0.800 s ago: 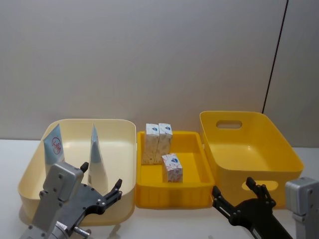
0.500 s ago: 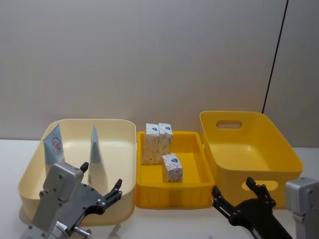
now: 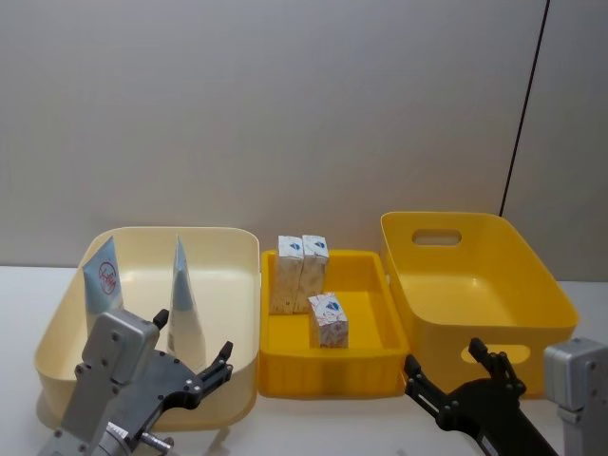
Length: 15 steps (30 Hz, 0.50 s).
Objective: Bimanual collaborative sorting of washing and personal care products
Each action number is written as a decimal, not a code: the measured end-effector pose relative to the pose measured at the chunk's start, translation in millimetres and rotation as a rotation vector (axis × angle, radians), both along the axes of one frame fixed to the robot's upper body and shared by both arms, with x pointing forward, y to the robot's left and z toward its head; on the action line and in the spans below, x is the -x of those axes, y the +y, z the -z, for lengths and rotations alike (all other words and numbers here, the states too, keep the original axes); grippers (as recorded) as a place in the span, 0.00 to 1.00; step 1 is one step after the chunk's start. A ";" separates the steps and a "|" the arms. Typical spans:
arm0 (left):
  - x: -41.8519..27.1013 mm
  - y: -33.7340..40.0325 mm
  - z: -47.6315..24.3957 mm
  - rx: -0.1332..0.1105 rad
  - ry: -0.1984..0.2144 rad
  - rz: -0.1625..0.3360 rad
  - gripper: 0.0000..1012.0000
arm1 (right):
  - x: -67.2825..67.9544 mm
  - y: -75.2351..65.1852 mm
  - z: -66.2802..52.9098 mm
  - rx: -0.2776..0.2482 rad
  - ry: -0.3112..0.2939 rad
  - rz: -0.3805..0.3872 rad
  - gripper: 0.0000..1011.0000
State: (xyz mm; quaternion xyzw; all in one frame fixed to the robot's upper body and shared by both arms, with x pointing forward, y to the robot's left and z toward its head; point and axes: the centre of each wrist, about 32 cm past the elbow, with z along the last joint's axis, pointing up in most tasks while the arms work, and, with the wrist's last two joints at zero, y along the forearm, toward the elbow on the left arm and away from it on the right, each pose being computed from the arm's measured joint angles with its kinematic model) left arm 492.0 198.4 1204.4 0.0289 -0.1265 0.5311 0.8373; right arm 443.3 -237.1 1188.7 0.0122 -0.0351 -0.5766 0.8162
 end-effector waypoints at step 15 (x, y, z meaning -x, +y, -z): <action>0.0 0.0 0.0 0.000 0.000 0.000 0.99 | 0.0 0.0 0.0 0.000 0.000 0.000 0.99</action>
